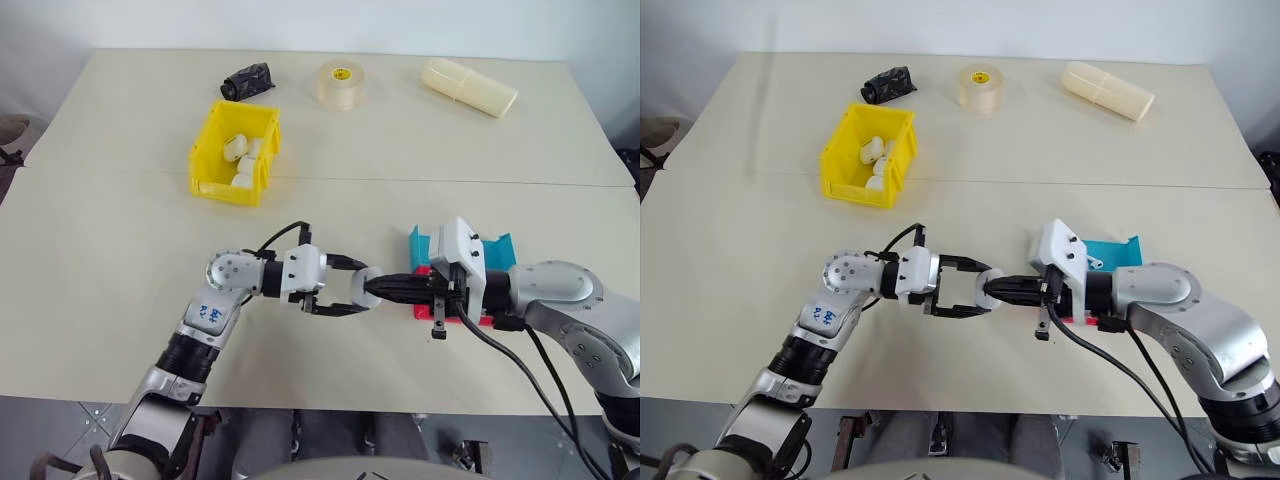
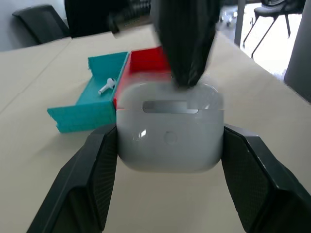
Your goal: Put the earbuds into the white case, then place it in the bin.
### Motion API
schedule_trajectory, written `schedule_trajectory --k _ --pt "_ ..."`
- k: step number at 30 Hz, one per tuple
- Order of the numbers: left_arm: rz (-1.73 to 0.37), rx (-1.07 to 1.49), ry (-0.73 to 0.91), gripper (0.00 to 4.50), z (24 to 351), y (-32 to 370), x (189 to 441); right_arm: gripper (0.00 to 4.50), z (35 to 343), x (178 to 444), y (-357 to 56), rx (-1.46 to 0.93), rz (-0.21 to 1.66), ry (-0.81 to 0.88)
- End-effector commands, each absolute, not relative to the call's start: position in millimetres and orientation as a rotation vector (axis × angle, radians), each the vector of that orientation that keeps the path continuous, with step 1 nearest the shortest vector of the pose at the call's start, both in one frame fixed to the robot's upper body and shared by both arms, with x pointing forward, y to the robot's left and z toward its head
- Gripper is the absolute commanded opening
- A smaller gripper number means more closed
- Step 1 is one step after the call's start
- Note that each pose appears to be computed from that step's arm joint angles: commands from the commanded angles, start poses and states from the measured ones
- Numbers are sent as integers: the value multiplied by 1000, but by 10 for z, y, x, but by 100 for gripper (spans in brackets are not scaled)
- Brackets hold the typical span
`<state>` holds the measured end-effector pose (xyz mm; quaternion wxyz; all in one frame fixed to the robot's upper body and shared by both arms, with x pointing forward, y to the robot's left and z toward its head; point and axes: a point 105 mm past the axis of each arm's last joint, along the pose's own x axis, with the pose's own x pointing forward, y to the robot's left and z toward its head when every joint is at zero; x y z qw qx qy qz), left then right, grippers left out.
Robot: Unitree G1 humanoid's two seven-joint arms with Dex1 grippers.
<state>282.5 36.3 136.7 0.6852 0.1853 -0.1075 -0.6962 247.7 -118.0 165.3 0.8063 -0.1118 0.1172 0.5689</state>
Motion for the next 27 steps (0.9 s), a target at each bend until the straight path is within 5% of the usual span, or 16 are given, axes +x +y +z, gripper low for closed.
schedule_trajectory --k 1,9,15,22,27 --pt "-1546 364 -382 278 1628 459 2724 2 1700 2527 -1405 -193 1172 188" --pt "-1291 87 -382 278 1742 1036 2683 18 1768 2555 -1597 -170 1119 -48" --pt "-909 -58 -303 278 1667 1610 2785 201 1814 2565 -1571 -219 1065 -211" --pt "-462 -128 -333 278 1880 2090 3307 448 1867 2568 -1472 -227 1061 -321" --pt "-418 -73 -339 278 2067 2040 3706 448 1948 2591 -1463 -173 1059 -318"
